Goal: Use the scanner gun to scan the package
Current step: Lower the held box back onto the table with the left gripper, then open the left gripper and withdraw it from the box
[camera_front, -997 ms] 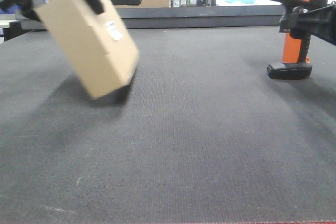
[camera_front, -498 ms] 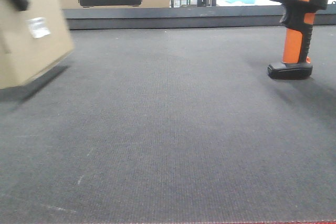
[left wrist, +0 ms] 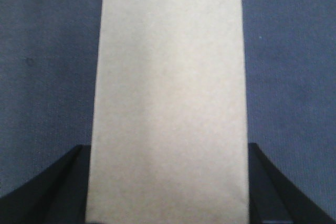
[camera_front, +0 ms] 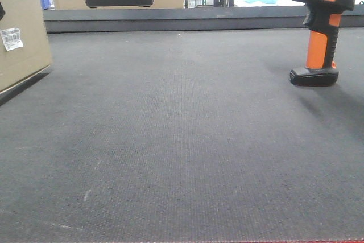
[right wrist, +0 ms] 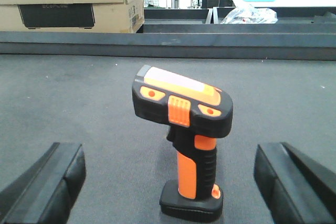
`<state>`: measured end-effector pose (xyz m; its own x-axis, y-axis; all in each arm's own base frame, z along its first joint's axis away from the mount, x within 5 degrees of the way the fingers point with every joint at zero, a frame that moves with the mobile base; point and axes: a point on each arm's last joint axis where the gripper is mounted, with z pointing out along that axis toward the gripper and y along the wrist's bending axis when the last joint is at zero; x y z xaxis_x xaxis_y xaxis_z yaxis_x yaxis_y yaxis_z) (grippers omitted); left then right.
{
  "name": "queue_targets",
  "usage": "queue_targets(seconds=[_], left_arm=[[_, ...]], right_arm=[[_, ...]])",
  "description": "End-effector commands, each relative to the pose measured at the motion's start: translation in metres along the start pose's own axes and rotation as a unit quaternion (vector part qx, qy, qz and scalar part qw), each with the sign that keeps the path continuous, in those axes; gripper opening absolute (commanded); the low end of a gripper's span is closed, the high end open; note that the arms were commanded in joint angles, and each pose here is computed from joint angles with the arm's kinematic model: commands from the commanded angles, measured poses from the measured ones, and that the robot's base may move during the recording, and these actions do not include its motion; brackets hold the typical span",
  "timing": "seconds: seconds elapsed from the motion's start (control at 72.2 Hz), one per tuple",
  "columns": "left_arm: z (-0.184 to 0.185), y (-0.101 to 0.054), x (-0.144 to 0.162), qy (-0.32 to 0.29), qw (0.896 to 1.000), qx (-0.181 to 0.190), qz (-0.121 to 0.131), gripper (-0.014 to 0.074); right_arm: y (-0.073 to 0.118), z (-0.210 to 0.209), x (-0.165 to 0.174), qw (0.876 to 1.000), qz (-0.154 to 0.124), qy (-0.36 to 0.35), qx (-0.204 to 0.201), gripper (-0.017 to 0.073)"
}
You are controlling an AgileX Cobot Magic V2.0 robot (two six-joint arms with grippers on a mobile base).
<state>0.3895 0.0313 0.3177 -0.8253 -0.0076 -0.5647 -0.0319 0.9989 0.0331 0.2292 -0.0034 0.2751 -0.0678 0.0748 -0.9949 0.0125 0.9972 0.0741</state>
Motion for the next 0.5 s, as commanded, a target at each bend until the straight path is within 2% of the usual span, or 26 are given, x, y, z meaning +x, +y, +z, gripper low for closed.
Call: queue_targets(seconds=[0.0, 0.208, 0.484], left_arm=[[-0.0005, 0.0021, -0.0044, -0.022, 1.000, -0.006, -0.014, -0.0053], [0.0009, 0.0023, -0.0043, -0.021, 1.000, -0.007, -0.016, 0.0217], [0.0010, 0.0026, -0.0005, 0.000, 1.000, -0.009, -0.014, 0.0509]], right_arm=[[-0.0011, -0.0020, -0.0016, 1.000, -0.002, -0.006, 0.002, 0.0560], [-0.0011, -0.0020, -0.0016, 1.000, -0.002, -0.006, 0.002, 0.0560], [-0.0011, -0.0020, -0.0018, 1.000, -0.002, -0.007, 0.002, 0.0560]])
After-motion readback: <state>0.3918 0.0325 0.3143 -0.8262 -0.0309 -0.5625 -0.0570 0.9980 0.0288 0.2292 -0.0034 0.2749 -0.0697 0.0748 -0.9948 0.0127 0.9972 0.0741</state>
